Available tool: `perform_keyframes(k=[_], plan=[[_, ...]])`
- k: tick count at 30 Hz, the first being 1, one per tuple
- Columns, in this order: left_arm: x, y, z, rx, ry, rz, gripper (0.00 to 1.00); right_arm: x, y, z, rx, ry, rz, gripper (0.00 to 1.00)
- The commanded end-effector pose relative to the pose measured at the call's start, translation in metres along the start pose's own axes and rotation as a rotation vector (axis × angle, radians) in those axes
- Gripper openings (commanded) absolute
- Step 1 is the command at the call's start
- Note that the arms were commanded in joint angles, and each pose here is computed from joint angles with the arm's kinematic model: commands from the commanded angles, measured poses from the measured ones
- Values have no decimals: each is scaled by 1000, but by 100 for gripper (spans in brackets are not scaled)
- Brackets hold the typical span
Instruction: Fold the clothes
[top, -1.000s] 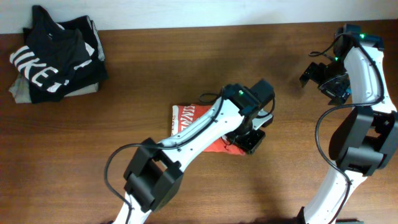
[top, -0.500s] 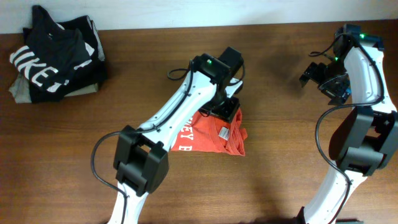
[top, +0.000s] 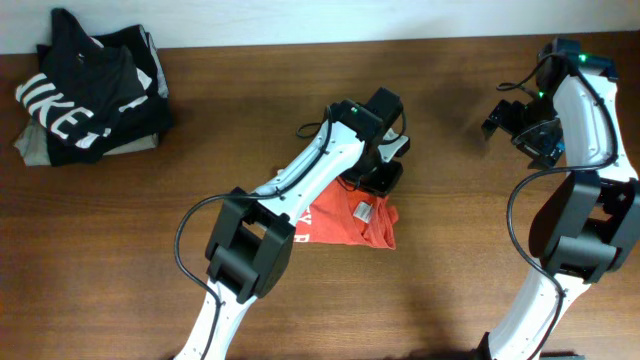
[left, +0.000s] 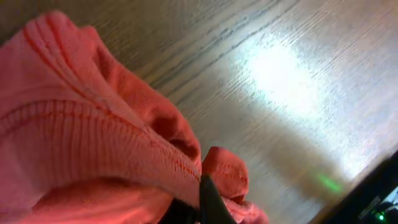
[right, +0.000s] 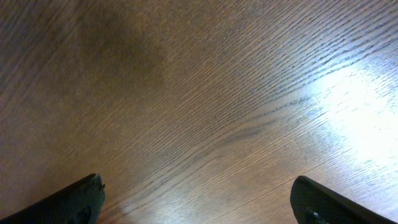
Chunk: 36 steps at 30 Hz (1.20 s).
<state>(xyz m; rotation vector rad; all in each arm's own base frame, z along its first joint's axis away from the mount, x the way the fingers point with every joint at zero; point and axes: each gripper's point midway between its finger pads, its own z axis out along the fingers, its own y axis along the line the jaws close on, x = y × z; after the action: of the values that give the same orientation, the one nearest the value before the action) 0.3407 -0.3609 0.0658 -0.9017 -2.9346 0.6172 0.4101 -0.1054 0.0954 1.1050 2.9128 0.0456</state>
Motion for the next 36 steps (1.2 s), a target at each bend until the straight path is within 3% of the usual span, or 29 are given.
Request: perform_keyframes(k=[1,6,9,10,12,16,19,20,25,29,31,36], plan=[[-16,-6,-6,17,-65,32,0,-4,1,-4,-3,-16,-3,99],[-39,-9,0,27,-148,65,6,-4,1,-4,-3,-16,-3,99],[-44,-5,20,29,-149,71,17,-4,1,-4,-3,-16,-3,99],[-44,0,34,28,-135,67,25,-4,1,-4,-3,-17,-3,99],[-42,9,55,21,-111,57,66,-4,1,-4,-3,-16,-3,99],[-61,-2,26,24,-176,77,70,-4,1,-4,-3,-16,-3,99],[-85,-23,-35,33,-278,118,95,-4,1,-4,-3,-16,-3,99],[-90,-29,-54,32,-310,141,99,-4,1,-4,-3,-16,-3,99],[-81,-25,-132,18,-356,107,99,-4,1,-4,-3,-16,-3,99],[-49,51,-161,-57,-268,-84,99,-4,1,-4,-3,-17,-3,99],[-19,111,-178,-111,-202,-240,99,-4,1,-4,-3,-16,-3,99],[-1,167,-219,16,-271,-432,99,-4,1,-4,-3,-17,-3,99]])
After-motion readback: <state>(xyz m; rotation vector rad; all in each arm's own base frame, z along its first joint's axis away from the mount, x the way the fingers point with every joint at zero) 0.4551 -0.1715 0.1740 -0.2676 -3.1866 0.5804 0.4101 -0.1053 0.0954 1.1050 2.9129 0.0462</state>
